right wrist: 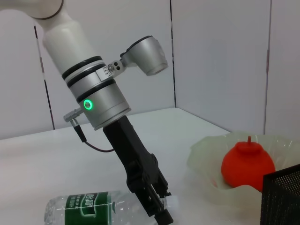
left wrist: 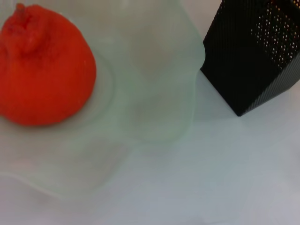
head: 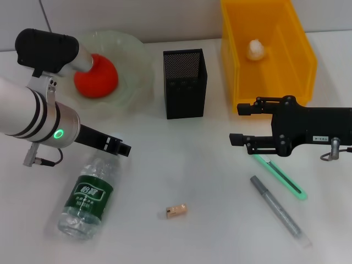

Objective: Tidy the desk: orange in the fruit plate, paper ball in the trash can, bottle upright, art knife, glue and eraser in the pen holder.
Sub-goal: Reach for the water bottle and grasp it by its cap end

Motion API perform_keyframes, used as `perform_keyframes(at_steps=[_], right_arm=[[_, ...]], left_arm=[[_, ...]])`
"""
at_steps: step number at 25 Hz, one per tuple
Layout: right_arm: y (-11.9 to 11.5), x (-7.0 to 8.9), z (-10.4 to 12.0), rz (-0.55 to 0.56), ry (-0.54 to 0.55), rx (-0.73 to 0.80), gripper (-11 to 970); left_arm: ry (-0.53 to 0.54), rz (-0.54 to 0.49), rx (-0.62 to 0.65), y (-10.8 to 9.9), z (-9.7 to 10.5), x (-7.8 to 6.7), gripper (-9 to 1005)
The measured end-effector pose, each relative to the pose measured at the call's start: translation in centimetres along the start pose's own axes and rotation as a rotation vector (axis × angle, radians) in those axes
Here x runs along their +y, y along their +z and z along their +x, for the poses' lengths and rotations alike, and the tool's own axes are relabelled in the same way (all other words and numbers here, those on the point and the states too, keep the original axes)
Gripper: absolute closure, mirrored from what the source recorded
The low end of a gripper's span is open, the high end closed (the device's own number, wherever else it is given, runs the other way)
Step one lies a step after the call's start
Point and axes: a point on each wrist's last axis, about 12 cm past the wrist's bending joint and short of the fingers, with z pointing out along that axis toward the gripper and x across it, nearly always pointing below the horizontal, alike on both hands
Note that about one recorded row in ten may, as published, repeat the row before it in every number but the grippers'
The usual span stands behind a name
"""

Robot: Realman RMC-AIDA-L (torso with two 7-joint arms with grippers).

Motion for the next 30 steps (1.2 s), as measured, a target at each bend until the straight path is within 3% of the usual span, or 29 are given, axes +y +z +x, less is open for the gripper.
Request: perform_keyframes(at_steps=[13, 18, 30], right_arm=[[-0.04, 0.03, 0.05, 0.001, -0.008, 0.0, 250], [0.02, -0.01, -0.03, 0.0, -0.011, 0.0, 250], [0.05, -0.12, -0.14, 0.003, -0.014, -0.002, 249]], left_arm=[[0.009, 0.001, -0.003, -0.13, -0.29, -0.17, 439], [0.013, 0.002, 0.002, -0.06, -0.33, -0.23, 536], [0.034, -0.022, 0.01, -0.04, -0.29, -0.15, 542]])
